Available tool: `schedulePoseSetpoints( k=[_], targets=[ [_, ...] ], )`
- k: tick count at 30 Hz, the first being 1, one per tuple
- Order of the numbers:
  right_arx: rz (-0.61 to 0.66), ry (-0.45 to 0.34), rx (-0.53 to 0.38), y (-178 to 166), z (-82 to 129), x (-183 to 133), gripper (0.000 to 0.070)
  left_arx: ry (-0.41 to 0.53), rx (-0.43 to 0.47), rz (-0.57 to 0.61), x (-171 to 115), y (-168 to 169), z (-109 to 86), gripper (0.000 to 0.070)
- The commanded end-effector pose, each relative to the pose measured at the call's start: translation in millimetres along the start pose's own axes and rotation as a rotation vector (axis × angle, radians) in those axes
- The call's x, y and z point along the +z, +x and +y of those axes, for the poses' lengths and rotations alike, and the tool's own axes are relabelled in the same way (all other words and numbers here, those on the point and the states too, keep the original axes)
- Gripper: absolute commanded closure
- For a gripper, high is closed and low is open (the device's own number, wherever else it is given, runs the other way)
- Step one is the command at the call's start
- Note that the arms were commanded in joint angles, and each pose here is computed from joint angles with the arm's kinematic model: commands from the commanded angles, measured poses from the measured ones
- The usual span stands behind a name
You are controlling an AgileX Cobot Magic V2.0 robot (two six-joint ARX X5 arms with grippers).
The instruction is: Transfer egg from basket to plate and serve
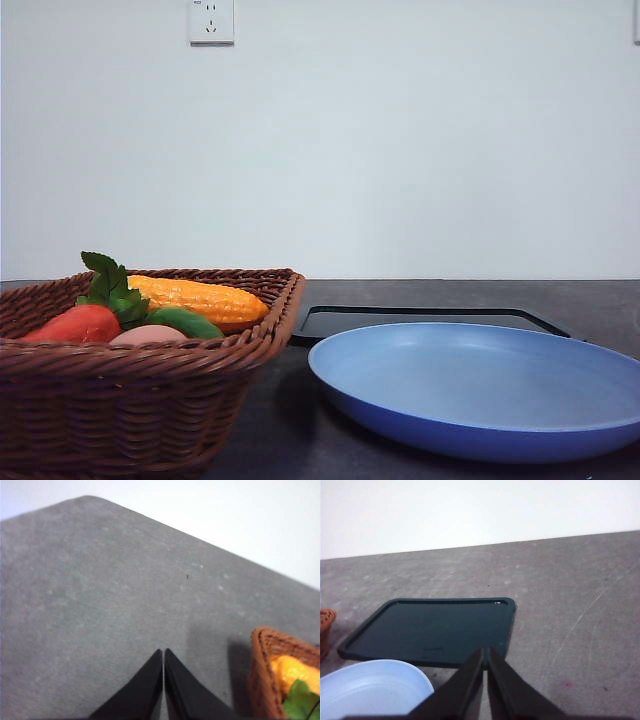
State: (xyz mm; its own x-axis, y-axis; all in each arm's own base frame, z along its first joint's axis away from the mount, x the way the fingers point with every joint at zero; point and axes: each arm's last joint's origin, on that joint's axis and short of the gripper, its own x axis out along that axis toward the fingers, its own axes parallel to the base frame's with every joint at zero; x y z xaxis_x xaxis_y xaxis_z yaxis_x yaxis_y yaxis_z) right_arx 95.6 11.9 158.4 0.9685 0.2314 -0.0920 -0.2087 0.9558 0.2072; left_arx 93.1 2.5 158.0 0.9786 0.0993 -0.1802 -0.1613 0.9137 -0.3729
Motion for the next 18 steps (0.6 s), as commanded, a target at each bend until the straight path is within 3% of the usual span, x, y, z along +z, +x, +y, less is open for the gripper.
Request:
schedulePoseSetpoints(
  k=[1,9,18],
  targets=[
    [-0.006,0.048,0.000,0.1,-0.1,0.0,0.0700,-0.057,0.005,0.036,-8.5,2.5,2.9,0.0700],
    [-0.012,0.185,0.014,-2.9,2.5,9.0,0.0700,-0.084,-0.129,0.075,-2.3,-0.6,-3.8,0.0700],
    [0.086,0.200,-0.033,-11.8,9.7,41.3,0.0700,-0.087,-0.254,0.202,20.6,-5.0,-18.5,0.0700]
  ],
)
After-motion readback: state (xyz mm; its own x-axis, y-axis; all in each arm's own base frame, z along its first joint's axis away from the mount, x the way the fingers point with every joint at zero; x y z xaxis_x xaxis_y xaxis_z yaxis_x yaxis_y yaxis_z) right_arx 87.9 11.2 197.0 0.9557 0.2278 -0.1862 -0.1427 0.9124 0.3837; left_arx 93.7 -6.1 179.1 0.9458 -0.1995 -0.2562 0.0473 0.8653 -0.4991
